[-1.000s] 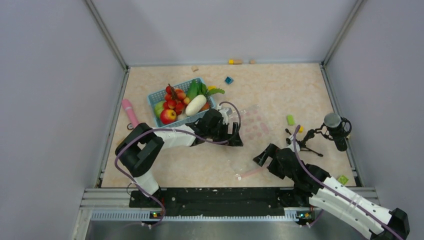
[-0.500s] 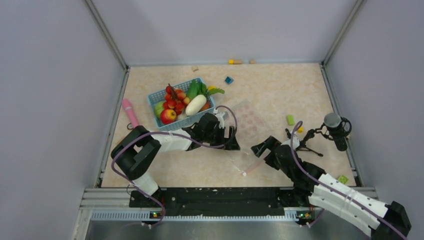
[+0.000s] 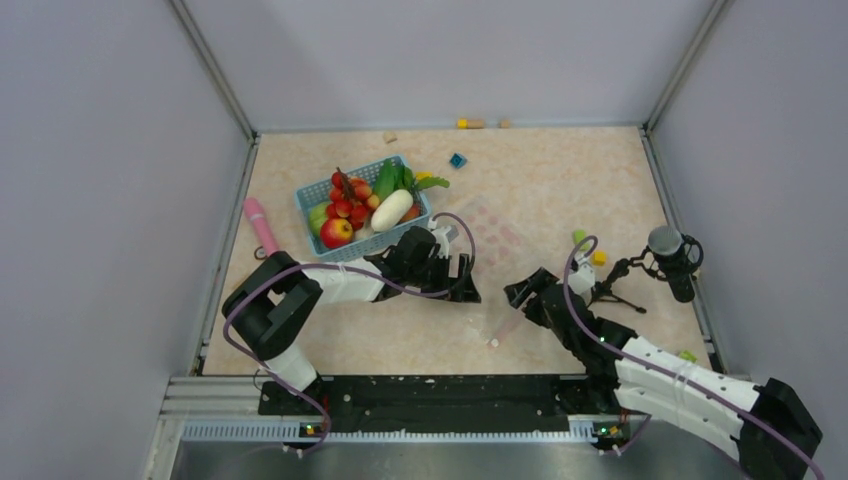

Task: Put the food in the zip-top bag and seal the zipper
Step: Pick up the zipper food storage bag at the center of the board.

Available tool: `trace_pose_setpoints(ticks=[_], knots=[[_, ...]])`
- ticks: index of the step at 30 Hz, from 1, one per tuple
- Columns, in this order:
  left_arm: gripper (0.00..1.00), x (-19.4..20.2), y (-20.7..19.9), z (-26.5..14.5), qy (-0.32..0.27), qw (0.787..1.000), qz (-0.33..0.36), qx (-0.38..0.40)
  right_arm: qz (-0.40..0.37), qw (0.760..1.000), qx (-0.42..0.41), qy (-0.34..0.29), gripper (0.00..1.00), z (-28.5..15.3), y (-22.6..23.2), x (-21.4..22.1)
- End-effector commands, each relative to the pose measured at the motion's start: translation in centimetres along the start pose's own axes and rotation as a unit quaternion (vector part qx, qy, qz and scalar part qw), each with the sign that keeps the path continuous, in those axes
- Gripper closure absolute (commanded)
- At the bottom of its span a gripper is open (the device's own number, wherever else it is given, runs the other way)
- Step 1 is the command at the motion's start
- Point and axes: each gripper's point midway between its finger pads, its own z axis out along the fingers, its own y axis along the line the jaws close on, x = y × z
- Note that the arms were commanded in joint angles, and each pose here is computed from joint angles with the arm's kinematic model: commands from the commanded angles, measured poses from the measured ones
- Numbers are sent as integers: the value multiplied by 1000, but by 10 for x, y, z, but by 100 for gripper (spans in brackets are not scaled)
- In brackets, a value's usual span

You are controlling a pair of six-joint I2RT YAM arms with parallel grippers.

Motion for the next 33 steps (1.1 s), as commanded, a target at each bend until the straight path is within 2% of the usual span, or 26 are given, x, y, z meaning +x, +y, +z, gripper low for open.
trace_pose_setpoints(ticks=[1,7,8,9,14,19,21,25,28,33], knots=[[2,4,1,-3,6,1000,2,1,5,999,-27,-40,40,3,29,-21],[2,-2,2,-13,-10,1000,22,-15,-14,999,1,-50,90,8,29,-27],[2,-3,0,-16,-13,1000,25,-12,-19,999,0,-50,98,9,31,-28],[2,-4,-3,-17,-15,999,29,-8,-25,998,0,-49,100,9,34,-29],[2,-18,-28,-33,-46,997,55,31,-52,998,-25,-38,100,7,62,-36],[3,-34,-68,-53,-79,988,108,82,-89,995,-38,1,100,-1,95,-38],[3,-38,-79,-57,-88,984,127,84,-83,994,-69,3,100,-14,117,-48],[5,-45,-89,-63,-104,981,146,74,-93,993,-61,31,100,-3,125,-37],[8,-49,-92,-63,-109,980,151,74,-90,993,-66,34,100,-3,134,-38],[21,-50,-92,-56,-99,981,150,71,-90,992,-78,39,100,-5,146,-38]])
